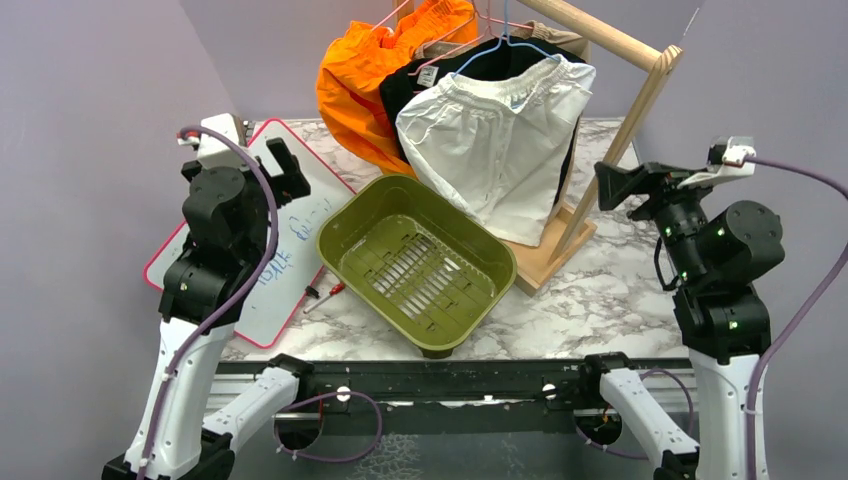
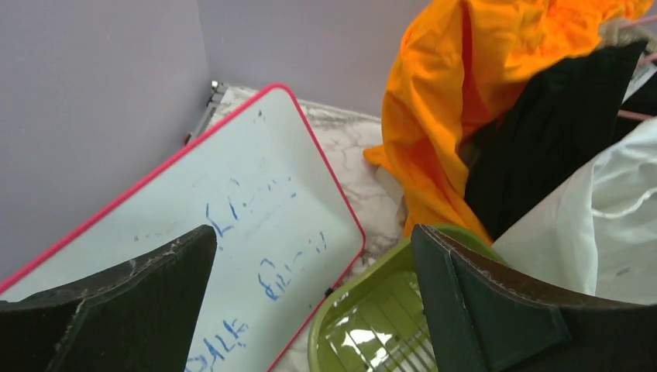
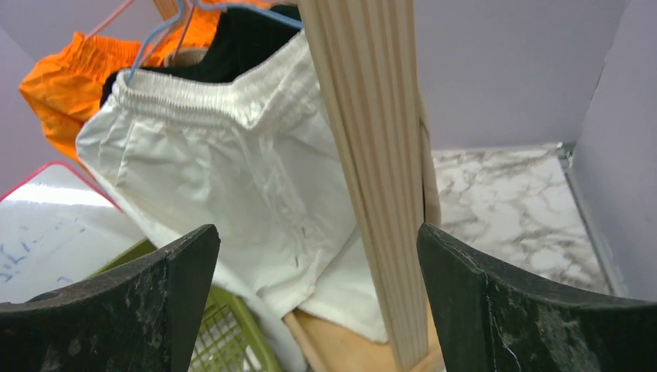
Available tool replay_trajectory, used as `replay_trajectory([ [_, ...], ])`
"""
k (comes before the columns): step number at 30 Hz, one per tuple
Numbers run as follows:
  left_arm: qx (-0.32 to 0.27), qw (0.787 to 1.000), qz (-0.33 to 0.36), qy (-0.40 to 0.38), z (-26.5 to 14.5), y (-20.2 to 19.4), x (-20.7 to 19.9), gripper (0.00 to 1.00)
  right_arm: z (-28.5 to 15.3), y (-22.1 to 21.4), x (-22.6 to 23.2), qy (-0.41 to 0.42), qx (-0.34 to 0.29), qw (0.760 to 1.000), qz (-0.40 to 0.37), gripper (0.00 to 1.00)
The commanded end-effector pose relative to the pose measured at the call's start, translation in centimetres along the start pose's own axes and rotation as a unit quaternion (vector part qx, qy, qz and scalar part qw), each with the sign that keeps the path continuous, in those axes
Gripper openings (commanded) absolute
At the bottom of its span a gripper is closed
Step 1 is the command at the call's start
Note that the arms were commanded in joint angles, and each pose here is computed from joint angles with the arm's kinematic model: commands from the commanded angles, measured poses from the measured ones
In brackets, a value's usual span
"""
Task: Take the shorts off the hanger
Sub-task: Adjust the clothes rod at the center of the board.
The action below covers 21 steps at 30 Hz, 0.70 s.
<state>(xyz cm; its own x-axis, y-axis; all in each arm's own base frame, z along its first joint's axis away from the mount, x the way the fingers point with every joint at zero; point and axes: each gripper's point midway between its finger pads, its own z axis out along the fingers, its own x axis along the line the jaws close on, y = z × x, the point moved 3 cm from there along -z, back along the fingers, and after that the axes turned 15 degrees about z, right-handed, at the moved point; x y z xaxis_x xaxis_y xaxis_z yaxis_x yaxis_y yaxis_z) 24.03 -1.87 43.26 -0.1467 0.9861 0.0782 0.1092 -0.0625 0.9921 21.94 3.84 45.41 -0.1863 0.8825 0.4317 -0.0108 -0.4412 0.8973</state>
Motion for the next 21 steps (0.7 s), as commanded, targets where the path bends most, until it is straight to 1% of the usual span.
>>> replay_trajectory([
  [1, 0.000, 1.000, -0.011, -0.017, -1.4, -1.9, -0.3, 0.99, -1.9, -3.9, -0.7, -0.009, 0.047, 0.998, 0.051, 0.99],
  [4, 0.008, 0.999, -0.017, -0.033, -2.2, -3.9, -0.7, 0.99, -3.5, -7.2, -1.4, -0.023, 0.082, 0.992, 0.097, 0.99],
  [7, 0.009, 0.997, -0.021, -0.073, -3.3, -5.7, -1.6, 0.99, -5.2, -10.8, -2.1, -0.030, 0.115, 0.983, 0.143, 0.99],
  [10, 0.015, 0.993, -0.031, -0.114, -4.1, -7.7, -2.8, 0.99, -6.5, -14.4, -2.9, -0.042, 0.147, 0.969, 0.196, 0.99],
  [14, 0.054, 0.981, -0.028, -0.183, -4.6, -10.7, -5.3, 0.99, -7.3, -19.9, -4.3, -0.075, 0.207, 0.941, 0.258, 0.99],
  [17, 0.092, 0.965, -0.016, -0.243, -4.6, -12.8, -7.6, 0.99, -7.0, -23.5, -5.1, -0.094, 0.257, 0.920, 0.281, 0.99],
  [21, 0.122, 0.950, -0.002, -0.286, -4.7, -14.7, -9.3, 0.99, -6.2, -27.5, -6.5, -0.140, 0.312, 0.892, 0.296, 0.99],
])
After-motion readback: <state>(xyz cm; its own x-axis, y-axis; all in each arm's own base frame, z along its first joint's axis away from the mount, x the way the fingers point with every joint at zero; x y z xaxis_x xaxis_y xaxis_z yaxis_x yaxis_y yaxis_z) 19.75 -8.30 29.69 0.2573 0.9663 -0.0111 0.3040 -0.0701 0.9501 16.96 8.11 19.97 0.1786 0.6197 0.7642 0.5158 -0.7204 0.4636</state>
